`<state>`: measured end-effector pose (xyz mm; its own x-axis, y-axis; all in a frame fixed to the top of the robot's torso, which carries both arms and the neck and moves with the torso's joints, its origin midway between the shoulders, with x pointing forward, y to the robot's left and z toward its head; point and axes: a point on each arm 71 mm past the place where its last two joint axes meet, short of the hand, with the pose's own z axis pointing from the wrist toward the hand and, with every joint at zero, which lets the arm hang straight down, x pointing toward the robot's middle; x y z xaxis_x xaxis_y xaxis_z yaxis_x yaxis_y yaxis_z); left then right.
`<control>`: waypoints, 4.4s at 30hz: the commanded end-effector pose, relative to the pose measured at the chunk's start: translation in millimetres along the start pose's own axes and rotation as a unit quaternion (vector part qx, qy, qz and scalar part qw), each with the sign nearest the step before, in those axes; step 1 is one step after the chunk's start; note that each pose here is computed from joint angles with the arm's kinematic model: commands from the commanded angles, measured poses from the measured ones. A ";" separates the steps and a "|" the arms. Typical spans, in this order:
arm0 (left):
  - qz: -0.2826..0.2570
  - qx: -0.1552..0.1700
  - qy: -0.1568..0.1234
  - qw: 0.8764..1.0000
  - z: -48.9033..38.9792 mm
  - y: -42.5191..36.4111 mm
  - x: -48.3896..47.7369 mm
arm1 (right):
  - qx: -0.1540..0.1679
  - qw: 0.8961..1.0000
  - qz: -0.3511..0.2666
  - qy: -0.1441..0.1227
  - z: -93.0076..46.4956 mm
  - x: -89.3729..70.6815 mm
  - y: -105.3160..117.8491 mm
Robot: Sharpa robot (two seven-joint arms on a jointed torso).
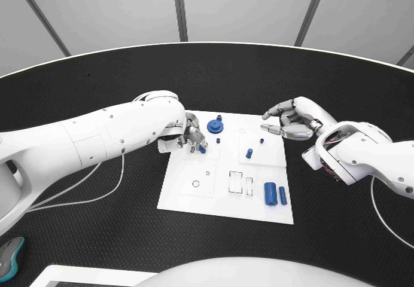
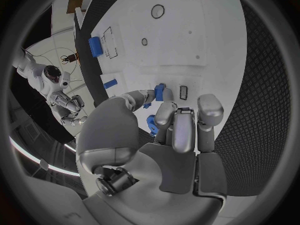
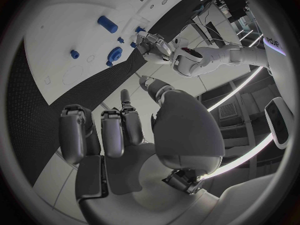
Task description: Assemble the parts on the task board
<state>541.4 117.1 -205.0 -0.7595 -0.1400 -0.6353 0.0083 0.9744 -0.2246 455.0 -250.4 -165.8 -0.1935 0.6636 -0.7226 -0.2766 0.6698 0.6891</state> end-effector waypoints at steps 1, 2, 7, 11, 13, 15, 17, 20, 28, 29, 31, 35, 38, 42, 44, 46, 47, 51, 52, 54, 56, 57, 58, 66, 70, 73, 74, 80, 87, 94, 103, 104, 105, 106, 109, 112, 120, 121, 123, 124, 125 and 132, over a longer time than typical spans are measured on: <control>0.001 0.000 0.001 1.000 0.1 -0.2 0.2 | 0.000 1.000 0.000 0.000 0.1 0.1 0.1; 0.002 -0.001 0.002 1.000 0.2 -0.3 0.3 | 0.000 1.000 0.000 0.000 0.1 0.1 0.1; 0.005 -0.001 0.005 1.000 0.3 -0.6 0.8 | 0.000 1.000 0.000 0.000 0.1 0.1 0.1; 0.009 -0.002 0.001 1.000 0.5 -0.5 0.1 | 0.000 1.000 0.000 0.000 0.2 0.2 0.1; 0.010 -0.003 -0.001 1.000 0.6 -0.6 -0.2 | 0.000 1.000 0.000 0.000 0.2 0.2 0.1; 0.011 -0.003 -0.002 1.000 0.7 -0.9 -0.4 | 0.000 1.000 0.000 0.000 0.3 0.3 0.3; 0.011 -0.003 -0.003 1.000 0.8 -1.5 -0.3 | -0.001 1.000 0.000 0.001 0.3 0.4 0.3; 0.013 -0.002 -0.002 1.000 1.1 -2.7 0.2 | -0.001 1.000 0.000 0.001 0.4 0.5 0.4; 0.017 -0.003 0.003 1.000 2.2 -4.9 1.3 | -0.001 1.000 0.000 0.001 0.2 0.6 0.6; 0.018 -0.004 0.004 1.000 2.3 -5.1 1.6 | 0.000 1.000 0.000 0.001 0.1 0.6 0.6; 0.020 -0.005 0.007 1.000 2.5 -5.4 2.1 | 0.000 1.000 0.000 0.001 0.0 0.5 0.5; 0.025 -0.007 0.013 1.000 2.8 -6.0 3.1 | 0.000 1.000 0.000 0.001 -0.4 0.3 0.4; 0.024 -0.008 0.012 1.000 3.2 -6.3 3.0 | 0.000 1.000 0.001 0.001 -0.5 0.3 0.4; 0.021 -0.010 0.008 1.000 4.0 -6.6 2.4 | 0.000 1.000 0.001 0.002 -0.5 0.5 0.6; 0.019 -0.010 0.007 1.000 4.4 -6.9 2.2 | 0.000 1.000 0.001 0.002 -0.6 0.5 0.8; 0.019 -0.011 0.006 1.000 4.8 -7.1 2.2 | 0.000 1.000 0.001 0.002 -0.7 0.5 0.8; 0.018 -0.011 0.006 1.000 5.0 -7.3 2.3 | 0.000 1.000 0.001 0.002 -0.8 0.5 0.8; 0.015 -0.011 0.004 1.000 5.8 -7.6 2.0 | 0.001 1.000 0.001 0.002 -0.9 0.5 0.8; 0.014 -0.012 0.003 1.000 6.0 -7.7 1.9 | 0.001 1.000 0.001 0.002 -1.0 0.5 0.9; 0.012 -0.013 0.003 1.000 6.4 -7.8 1.8 | 0.001 1.000 0.001 0.003 -1.1 0.6 0.9; 0.010 -0.014 0.004 1.000 6.8 -7.9 1.8 | 0.001 1.000 0.001 0.003 -1.2 0.6 1.0; 0.009 -0.014 0.005 1.000 7.1 -8.0 1.9 | 0.001 1.000 0.001 0.003 -1.2 0.7 1.0; 0.009 -0.015 0.005 1.000 7.3 -8.0 1.9 | 0.001 1.000 0.001 0.003 -1.3 0.7 1.1; 0.007 -0.019 0.010 1.000 8.5 -7.4 1.6 | 0.002 1.000 0.002 0.004 -1.9 0.8 1.2; 0.004 -0.019 0.015 1.000 8.8 -7.1 2.2 | 0.002 1.000 0.002 0.005 -2.0 0.8 1.2; 0.003 -0.019 0.019 1.000 8.8 -7.0 2.8 | 0.003 1.000 0.002 0.005 -2.1 0.8 1.1; 0.003 -0.019 0.020 1.000 8.9 -6.9 3.0 | 0.003 1.000 0.002 0.005 -2.1 0.8 1.1; 0.002 -0.022 0.024 0.999 9.0 -4.8 2.9 | 0.003 1.000 0.002 0.005 -2.0 0.7 0.8; -0.007 -0.026 0.020 0.999 9.2 -0.3 1.1 | 0.003 1.000 0.001 0.005 -1.9 0.6 0.6; -0.014 -0.026 0.016 0.999 9.1 1.7 0.1 | 0.004 1.000 0.001 0.005 -1.7 0.5 0.5; -0.023 -0.026 0.009 0.999 7.7 5.9 -0.6 | 0.004 1.000 0.001 0.004 -1.2 0.2 -0.3; -0.024 -0.026 0.009 0.999 7.3 6.9 -0.8 | 0.004 1.000 0.001 0.004 -1.1 0.2 -0.4; -0.026 -0.026 0.008 0.999 6.8 8.5 -0.8 | 0.005 1.000 0.000 0.004 -1.0 0.1 -0.6; -0.028 -0.025 0.009 0.999 6.4 9.5 -0.7 | 0.005 1.000 0.000 0.004 -0.9 0.0 -0.7; -0.033 -0.025 0.011 0.999 5.7 11.3 -0.4 | 0.005 1.000 0.000 0.004 -0.5 -0.1 -1.1; -0.039 -0.023 0.013 0.999 4.4 13.8 0.1 | 0.005 1.000 -0.001 0.003 0.0 -0.2 -1.6; -0.054 -0.020 0.018 0.998 -2.5 23.6 -2.8 | 0.007 1.000 -0.002 0.002 0.6 -1.2 -3.3; -0.058 -0.019 0.018 0.998 -4.3 25.3 -5.3 | 0.007 1.000 -0.002 0.002 0.6 -1.3 -3.6; -0.066 -0.018 0.017 0.998 -8.1 29.0 -10.5 | 0.007 1.000 -0.002 0.002 0.7 -1.7 -4.1; -0.070 -0.017 0.016 0.997 -9.9 30.7 -13.2 | 0.008 1.000 -0.003 0.002 0.8 -1.9 -4.4; -0.079 -0.015 0.014 0.997 -14.0 33.5 -20.1 | 0.008 1.000 -0.003 0.001 0.9 -2.3 -5.1; -0.107 -0.013 -0.010 0.994 -28.7 42.9 -53.3 | 0.009 1.000 -0.004 0.001 2.1 -2.5 -6.2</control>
<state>560.7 169.1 -164.6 -0.7364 -0.3380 -0.5861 -0.1629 0.9294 -0.3312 459.0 -255.5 -168.1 -0.1930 0.6575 -0.7283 -0.2612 0.6810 0.6841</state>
